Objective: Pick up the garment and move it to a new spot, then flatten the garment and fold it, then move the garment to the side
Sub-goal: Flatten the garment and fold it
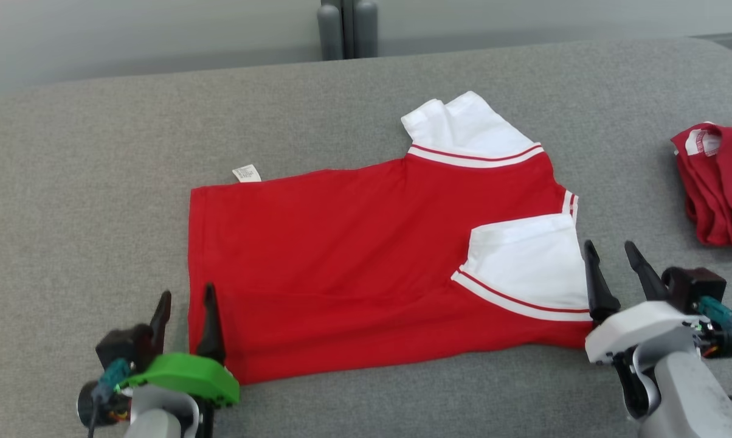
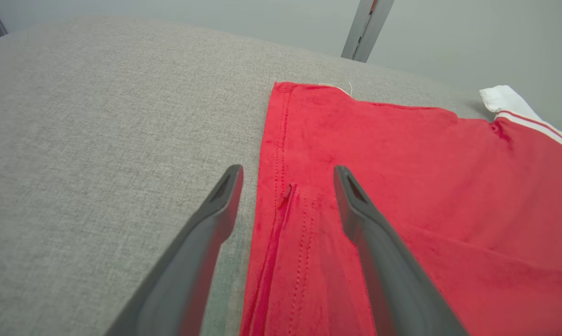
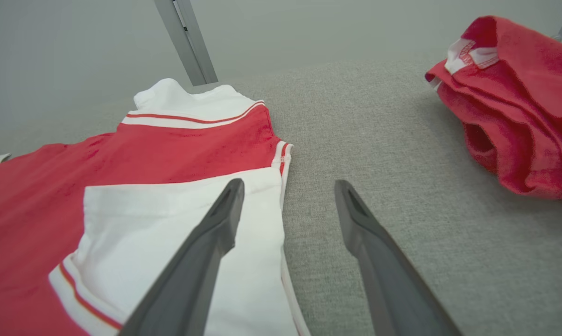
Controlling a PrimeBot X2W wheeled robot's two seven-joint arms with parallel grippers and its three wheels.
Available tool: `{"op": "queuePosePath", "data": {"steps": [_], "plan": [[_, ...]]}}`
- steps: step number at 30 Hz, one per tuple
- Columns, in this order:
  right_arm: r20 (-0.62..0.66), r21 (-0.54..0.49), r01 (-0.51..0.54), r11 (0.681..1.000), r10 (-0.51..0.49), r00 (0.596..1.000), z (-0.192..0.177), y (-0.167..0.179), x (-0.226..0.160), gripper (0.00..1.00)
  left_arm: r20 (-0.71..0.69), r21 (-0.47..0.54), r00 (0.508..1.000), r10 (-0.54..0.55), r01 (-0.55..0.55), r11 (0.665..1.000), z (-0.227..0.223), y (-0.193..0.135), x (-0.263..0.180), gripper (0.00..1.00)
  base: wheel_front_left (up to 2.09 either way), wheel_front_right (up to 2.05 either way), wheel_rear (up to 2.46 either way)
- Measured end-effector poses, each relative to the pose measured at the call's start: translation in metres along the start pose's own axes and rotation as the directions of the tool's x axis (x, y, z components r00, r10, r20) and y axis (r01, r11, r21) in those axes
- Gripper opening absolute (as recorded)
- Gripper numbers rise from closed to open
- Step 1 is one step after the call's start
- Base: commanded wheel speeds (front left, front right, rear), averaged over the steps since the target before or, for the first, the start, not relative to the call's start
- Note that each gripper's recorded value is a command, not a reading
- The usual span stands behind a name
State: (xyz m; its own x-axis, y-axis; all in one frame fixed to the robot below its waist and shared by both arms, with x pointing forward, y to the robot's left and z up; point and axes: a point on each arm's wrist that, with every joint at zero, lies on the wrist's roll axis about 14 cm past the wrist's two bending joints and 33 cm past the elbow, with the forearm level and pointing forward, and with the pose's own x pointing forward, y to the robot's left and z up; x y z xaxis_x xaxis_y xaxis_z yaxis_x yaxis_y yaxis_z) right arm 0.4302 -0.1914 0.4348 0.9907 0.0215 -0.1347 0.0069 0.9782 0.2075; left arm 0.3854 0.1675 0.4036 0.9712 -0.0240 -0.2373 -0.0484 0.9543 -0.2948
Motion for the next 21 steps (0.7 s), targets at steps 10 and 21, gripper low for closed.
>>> {"op": "queuePosePath", "data": {"steps": [10, 21], "plan": [[0.02, -0.071, -0.094, 0.993, 0.095, 0.995, 0.011, 0.03, 0.059, 1.0, -0.016, 0.135, 0.998, -0.056, 0.058, 0.989, 0.026, 0.004, 0.088, 1.0, 0.0, 0.0, 0.0], [-0.025, -0.146, -0.146, 0.979, 0.144, 0.989, 0.001, 0.039, 0.1, 1.0, -0.181, 0.203, 0.983, -0.039, 0.076, 0.976, -0.01, 0.016, 0.134, 0.89, 0.0, 0.0, 0.0]]}}
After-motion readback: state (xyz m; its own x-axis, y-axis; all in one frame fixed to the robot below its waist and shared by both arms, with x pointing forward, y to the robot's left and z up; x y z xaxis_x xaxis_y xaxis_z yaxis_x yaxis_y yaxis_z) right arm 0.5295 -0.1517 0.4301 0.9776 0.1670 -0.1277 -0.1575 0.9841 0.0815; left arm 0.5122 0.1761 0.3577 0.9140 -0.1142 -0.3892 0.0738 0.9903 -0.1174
